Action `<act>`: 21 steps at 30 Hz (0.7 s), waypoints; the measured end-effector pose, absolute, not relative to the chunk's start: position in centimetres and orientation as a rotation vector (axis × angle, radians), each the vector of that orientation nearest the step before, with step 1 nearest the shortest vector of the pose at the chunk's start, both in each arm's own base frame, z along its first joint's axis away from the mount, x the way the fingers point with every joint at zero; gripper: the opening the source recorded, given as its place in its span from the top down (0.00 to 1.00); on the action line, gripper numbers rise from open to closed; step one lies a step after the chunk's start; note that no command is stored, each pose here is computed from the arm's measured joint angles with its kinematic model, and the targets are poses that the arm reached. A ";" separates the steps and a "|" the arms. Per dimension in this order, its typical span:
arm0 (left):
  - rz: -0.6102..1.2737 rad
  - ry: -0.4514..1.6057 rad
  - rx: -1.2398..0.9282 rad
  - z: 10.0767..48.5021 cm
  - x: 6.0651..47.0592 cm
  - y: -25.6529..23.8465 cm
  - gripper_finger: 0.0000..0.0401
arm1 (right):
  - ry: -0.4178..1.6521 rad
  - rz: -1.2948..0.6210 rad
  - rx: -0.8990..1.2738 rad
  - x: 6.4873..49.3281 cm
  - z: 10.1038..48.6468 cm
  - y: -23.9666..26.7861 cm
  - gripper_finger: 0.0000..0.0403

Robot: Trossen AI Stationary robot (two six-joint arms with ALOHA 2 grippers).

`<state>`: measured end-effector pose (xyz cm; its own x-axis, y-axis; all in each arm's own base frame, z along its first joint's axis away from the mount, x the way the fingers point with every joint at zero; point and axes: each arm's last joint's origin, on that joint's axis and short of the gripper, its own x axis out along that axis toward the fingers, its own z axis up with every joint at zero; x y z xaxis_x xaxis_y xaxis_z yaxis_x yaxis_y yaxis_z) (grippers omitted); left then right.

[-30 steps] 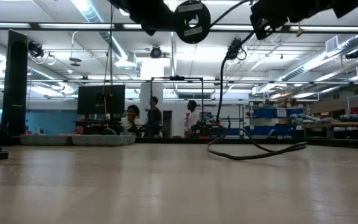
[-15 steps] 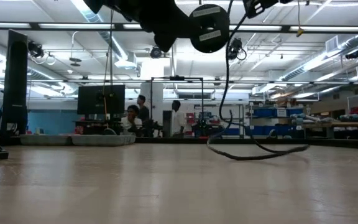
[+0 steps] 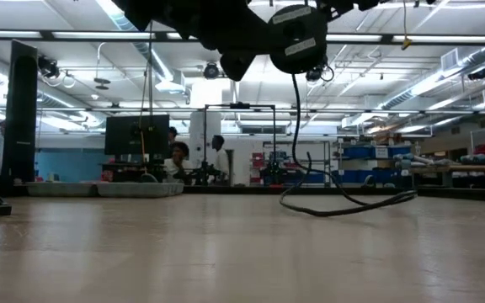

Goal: Coil cords
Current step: Coil the black wire onto the spool

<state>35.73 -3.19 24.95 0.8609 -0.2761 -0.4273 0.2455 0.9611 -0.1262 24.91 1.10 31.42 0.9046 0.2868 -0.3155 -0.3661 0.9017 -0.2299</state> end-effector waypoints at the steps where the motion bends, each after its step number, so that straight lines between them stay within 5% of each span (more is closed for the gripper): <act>1: -0.277 0.449 -0.069 24.9 35.9 -3.2 1.00 | 0.265 0.342 -0.300 25.0 31.5 1.1 0.99; 21: -0.340 0.361 -0.069 23.8 37.4 -3.5 1.00 | 0.255 0.354 -0.354 28.0 29.4 -0.3 0.99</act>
<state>37.43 -3.53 23.85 0.8793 -0.3387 -0.3348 0.3141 0.9409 -0.1268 28.03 -0.29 29.45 0.9071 0.2919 -0.3033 -0.3800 0.8778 -0.2917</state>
